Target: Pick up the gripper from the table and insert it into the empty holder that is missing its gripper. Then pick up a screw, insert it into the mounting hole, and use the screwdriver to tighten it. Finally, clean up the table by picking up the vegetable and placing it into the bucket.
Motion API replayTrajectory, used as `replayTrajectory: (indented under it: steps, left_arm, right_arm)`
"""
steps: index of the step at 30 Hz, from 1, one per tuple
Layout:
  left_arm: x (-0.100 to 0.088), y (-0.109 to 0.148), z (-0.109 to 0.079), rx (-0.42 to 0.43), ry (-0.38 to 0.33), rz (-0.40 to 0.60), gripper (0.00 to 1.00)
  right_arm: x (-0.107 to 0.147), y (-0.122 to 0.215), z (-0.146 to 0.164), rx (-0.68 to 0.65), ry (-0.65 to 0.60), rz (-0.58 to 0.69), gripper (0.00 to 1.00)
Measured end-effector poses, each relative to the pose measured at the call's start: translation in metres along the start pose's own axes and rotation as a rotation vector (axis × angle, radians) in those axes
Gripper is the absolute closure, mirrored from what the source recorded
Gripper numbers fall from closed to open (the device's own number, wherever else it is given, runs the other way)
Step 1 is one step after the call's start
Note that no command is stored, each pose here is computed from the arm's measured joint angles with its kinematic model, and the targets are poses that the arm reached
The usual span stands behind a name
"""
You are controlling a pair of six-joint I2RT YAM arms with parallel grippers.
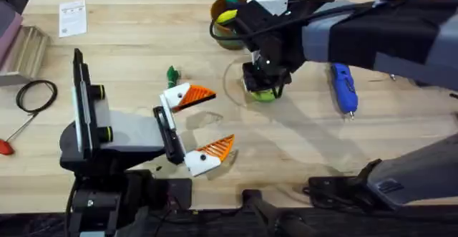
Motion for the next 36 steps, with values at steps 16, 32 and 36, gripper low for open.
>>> replayTrajectory:
  steps: [16,32,36]
  left_arm:
    - [0.000,0.000,0.000,0.000,0.000,0.000,0.016]
    - [0.000,0.000,0.000,0.000,0.000,0.000,0.015]
    - [0.000,0.000,0.000,0.000,0.000,0.000,0.015]
  right_arm:
    - [0.000,-0.002,0.002,0.001,-0.001,0.002,0.995]
    - [-0.017,0.082,0.004,-0.080,0.029,-0.090,0.995]
    - [-0.020,0.114,0.001,-0.102,0.069,-0.120,0.995]
Point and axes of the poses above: each hand's point on the last joint's axis, 136 mm out from that joint toward the fingers, its own y axis back along the fingers, its own z axis along the line the jaws close on, x = y × z, the point moved 8 cm from there along y, back along the fingers, and after that the axes turned 10 degrees about -y, right-handed, at the moved point
